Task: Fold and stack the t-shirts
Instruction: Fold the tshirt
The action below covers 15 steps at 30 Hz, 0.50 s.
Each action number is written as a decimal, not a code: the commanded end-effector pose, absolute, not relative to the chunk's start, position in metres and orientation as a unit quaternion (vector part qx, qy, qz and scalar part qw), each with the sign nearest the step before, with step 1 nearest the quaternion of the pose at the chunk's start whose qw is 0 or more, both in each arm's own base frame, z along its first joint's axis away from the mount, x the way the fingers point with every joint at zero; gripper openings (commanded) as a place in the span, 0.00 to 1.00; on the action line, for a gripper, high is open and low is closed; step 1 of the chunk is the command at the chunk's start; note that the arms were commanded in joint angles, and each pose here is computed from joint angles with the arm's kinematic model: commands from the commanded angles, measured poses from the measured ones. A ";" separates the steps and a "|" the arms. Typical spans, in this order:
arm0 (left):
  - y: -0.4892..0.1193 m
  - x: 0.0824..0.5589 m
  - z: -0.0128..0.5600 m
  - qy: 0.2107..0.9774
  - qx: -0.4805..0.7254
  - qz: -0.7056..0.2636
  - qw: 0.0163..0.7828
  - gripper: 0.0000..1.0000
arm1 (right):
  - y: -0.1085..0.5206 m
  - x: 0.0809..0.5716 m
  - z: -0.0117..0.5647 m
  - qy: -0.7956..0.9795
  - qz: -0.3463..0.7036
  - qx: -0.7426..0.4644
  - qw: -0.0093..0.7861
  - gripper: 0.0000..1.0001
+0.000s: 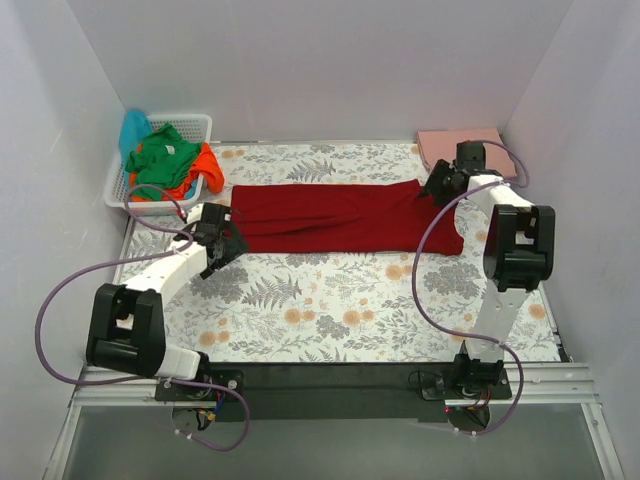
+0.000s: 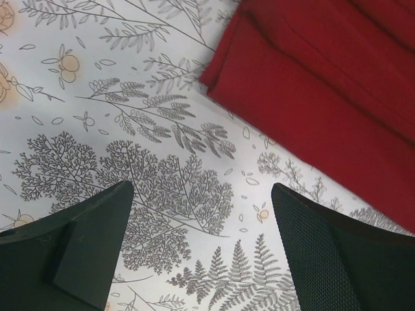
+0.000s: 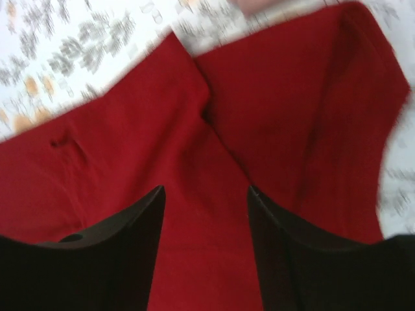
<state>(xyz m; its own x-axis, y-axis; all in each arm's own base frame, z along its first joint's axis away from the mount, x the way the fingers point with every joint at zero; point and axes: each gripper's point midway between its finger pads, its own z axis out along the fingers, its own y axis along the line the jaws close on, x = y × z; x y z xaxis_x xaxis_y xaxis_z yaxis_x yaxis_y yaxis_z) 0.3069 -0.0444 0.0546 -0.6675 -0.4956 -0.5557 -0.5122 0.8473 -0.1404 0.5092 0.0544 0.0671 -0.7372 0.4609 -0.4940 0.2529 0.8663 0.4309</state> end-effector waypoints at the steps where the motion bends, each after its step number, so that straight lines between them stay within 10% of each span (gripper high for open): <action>1: -0.034 0.320 0.061 0.893 -0.346 -0.009 0.288 0.88 | 0.025 0.485 0.113 0.901 0.160 0.198 0.352 0.61; 15: -0.032 0.349 0.042 0.880 -0.402 -0.024 0.251 0.86 | -0.029 0.363 0.061 0.863 0.267 0.277 0.327 0.65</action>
